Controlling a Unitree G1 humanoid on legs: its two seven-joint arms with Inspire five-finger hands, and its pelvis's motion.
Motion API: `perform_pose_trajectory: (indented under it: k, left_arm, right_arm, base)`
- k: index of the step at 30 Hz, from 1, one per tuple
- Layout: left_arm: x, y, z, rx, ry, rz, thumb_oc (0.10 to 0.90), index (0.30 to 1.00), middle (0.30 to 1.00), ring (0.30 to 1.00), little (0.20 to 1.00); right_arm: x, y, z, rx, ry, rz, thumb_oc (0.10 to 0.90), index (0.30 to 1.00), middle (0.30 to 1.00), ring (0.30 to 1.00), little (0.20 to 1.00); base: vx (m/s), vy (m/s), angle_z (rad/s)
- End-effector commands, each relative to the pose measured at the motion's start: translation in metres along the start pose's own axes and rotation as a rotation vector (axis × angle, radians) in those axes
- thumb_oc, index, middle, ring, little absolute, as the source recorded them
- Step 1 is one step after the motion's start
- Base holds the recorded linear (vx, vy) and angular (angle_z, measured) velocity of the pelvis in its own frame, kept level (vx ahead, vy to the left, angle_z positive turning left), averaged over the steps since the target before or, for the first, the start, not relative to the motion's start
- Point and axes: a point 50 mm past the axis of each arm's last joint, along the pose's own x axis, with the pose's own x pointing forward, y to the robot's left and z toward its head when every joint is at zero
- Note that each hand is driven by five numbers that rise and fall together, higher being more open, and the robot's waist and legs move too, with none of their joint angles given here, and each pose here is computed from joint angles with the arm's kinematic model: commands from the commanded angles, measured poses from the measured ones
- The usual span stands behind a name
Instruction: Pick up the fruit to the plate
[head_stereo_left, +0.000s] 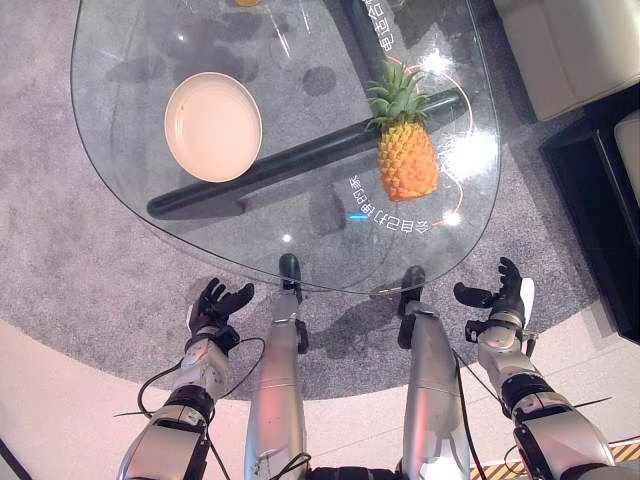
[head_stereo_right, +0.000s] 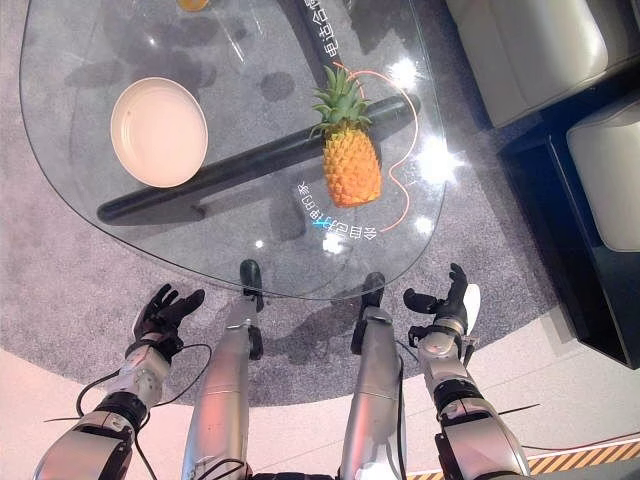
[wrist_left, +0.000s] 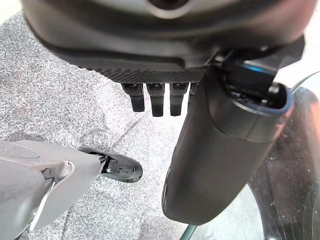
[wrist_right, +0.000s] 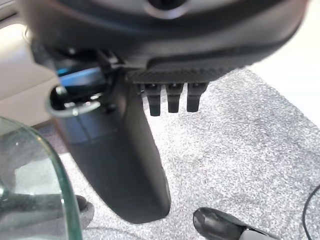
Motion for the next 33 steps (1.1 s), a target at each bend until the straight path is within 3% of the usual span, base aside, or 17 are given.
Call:
perform_pose_trajectory:
  k: [1,8,11,16,22,25,33]
  left_arm:
    - [-0.002,0.03,0.006,0.067,-0.034,0.05,0.8,0.9,0.9,0.9,0.9]
    - [-0.003,0.041,0.009,0.089,-0.034,0.046,0.8,0.9,0.9,0.9,0.9]
    - [-0.004,0.043,0.008,0.101,-0.033,0.044,0.8,0.9,0.9,0.9,0.9]
    - [-0.006,0.038,0.005,0.08,-0.034,0.05,0.8,0.9,0.9,0.9,0.9]
    - [-0.005,0.034,0.003,0.065,-0.033,0.037,0.8,0.9,0.9,0.9,0.9]
    - [-0.007,0.03,-0.001,0.054,-0.034,0.031,0.8,0.9,0.9,0.9,0.9]
    - [-0.011,0.027,-0.012,0.055,-0.022,0.008,0.8,0.9,0.9,0.9,0.9]
  right_arm:
    - [0.013,-0.055,-0.004,-0.025,-0.007,-0.213,0.8,0.9,0.9,0.9,0.9]
    - [0.027,-0.107,0.023,0.185,-0.062,-0.479,0.8,0.9,0.9,0.9,0.9]
    - [0.027,-0.135,0.053,0.338,-0.179,-0.689,0.8,0.9,0.9,0.9,0.9]
    - [0.007,-0.13,0.121,0.478,-0.467,-0.784,0.8,0.9,0.9,0.9,0.9]
    - [-0.028,-0.117,0.192,0.547,-0.85,-0.674,0.8,0.9,0.9,0.9,0.9]
    - [-0.058,-0.099,0.22,0.407,-1.075,-0.623,0.8,0.9,0.9,0.9,0.9]
    - [-0.098,-0.068,0.25,0.268,-1.347,-0.412,0.8,0.9,0.9,0.9,0.9]
  base:
    - [0.0,0.0,0.0]
    - [0.0,-0.029,0.01]
    - [0.0,-0.013,0.07]
    - [-0.01,0.033,0.0]
    - [-0.01,0.049,0.0]
    - [-0.01,0.044,0.0]
    - [0.0,0.016,0.02]
